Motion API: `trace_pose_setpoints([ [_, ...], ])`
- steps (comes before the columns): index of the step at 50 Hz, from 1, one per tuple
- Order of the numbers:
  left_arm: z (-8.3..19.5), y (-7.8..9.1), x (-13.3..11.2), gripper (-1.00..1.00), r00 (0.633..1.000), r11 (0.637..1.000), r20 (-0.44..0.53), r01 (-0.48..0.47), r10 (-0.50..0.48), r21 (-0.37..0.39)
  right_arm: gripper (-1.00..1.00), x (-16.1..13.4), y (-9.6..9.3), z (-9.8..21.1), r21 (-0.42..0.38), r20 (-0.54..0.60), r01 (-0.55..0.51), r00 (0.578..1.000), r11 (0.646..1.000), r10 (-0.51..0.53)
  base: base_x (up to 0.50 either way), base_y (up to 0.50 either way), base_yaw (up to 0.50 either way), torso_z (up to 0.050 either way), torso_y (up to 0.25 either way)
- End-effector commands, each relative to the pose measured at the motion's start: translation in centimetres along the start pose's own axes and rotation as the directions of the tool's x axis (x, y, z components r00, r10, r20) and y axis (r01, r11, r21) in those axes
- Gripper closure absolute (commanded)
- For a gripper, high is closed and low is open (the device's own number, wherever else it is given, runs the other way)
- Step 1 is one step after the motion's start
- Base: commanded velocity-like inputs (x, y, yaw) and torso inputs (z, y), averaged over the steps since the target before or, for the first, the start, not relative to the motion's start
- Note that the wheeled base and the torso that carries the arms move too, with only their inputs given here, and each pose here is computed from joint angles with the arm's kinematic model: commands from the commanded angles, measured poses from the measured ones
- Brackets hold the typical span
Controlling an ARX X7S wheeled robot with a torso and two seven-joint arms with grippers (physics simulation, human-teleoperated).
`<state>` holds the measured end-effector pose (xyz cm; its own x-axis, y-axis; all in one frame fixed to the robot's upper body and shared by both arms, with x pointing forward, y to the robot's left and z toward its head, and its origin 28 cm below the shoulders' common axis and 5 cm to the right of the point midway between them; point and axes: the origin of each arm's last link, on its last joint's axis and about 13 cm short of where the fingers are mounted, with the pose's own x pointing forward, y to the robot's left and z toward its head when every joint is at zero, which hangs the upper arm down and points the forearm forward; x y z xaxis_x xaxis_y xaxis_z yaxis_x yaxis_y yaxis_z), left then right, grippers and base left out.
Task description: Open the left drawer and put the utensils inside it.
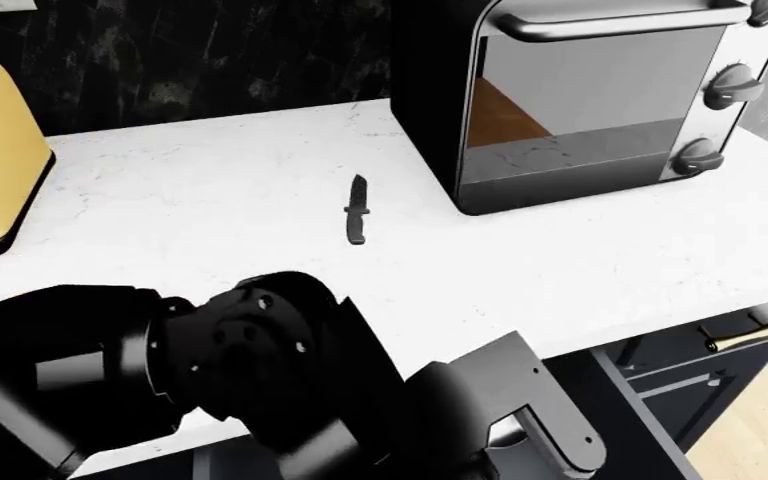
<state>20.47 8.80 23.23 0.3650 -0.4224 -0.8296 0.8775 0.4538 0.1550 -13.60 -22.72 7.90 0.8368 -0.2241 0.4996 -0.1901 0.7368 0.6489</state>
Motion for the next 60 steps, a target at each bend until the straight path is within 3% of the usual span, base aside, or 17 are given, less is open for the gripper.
trace_pose_setpoints([
  [1, -0.5, -2.1, 1.5, 1.00, 1.000, 1.000, -0.017, 0.020, -0.019, 0.017, -1.00, 0.0, -0.1, -0.1, 0.008, 0.000, 0.002, 1.000, 1.000, -0.002, 0.00, 0.00, 0.00, 0.000, 0.000],
  [11, -0.9, -2.9, 2.8, 1.00, 0.998, 0.999, -0.042, 0.046, -0.045, 0.019, -1.00, 0.0, -0.1, -0.1, 0.011, 0.001, 0.001, 1.000, 1.000, -0.001, 0.00, 0.00, 0.00, 0.000, 0.000],
  [25, -2.0, -1.6, 6.7, 1.00, 0.994, 0.997, -0.088, 0.055, -0.059, -0.056, -1.00, 0.0, -0.2, -0.1, 0.014, -0.001, 0.003, 1.000, 1.000, -0.003, 0.00, 0.00, 0.00, 0.000, 0.000],
  [34, -3.0, -1.3, 8.6, 1.00, 0.987, 0.997, -0.148, 0.048, -0.057, -0.065, -1.00, 0.0, -0.2, -0.1, 0.017, -0.001, 0.005, 1.000, 1.000, -0.005, 0.00, 0.00, 0.00, 0.000, 0.000],
  [56, -3.5, -1.8, 8.8, 1.00, 0.979, 0.998, -0.194, 0.059, -0.056, 0.008, -1.00, -0.1, -0.2, -0.1, 0.018, 0.003, 0.001, 1.000, 1.000, -0.001, 0.00, 0.00, 0.00, 0.000, 0.000],
  [57, -3.4, -1.7, 8.6, -1.00, 0.980, 0.998, -0.192, 0.056, -0.054, 0.005, -1.00, -0.1, -0.2, -0.1, 0.018, 0.003, 0.001, 1.000, 1.000, -0.001, 0.00, 0.00, 0.00, 0.000, 0.000],
  [60, -2.8, -1.6, 7.5, -1.00, 0.986, 0.998, -0.158, 0.053, -0.049, 0.019, -1.00, -0.1, -0.2, -0.1, 0.018, 0.003, 0.003, 1.000, 1.000, -0.003, 0.00, 0.00, 0.00, 0.000, 0.000],
])
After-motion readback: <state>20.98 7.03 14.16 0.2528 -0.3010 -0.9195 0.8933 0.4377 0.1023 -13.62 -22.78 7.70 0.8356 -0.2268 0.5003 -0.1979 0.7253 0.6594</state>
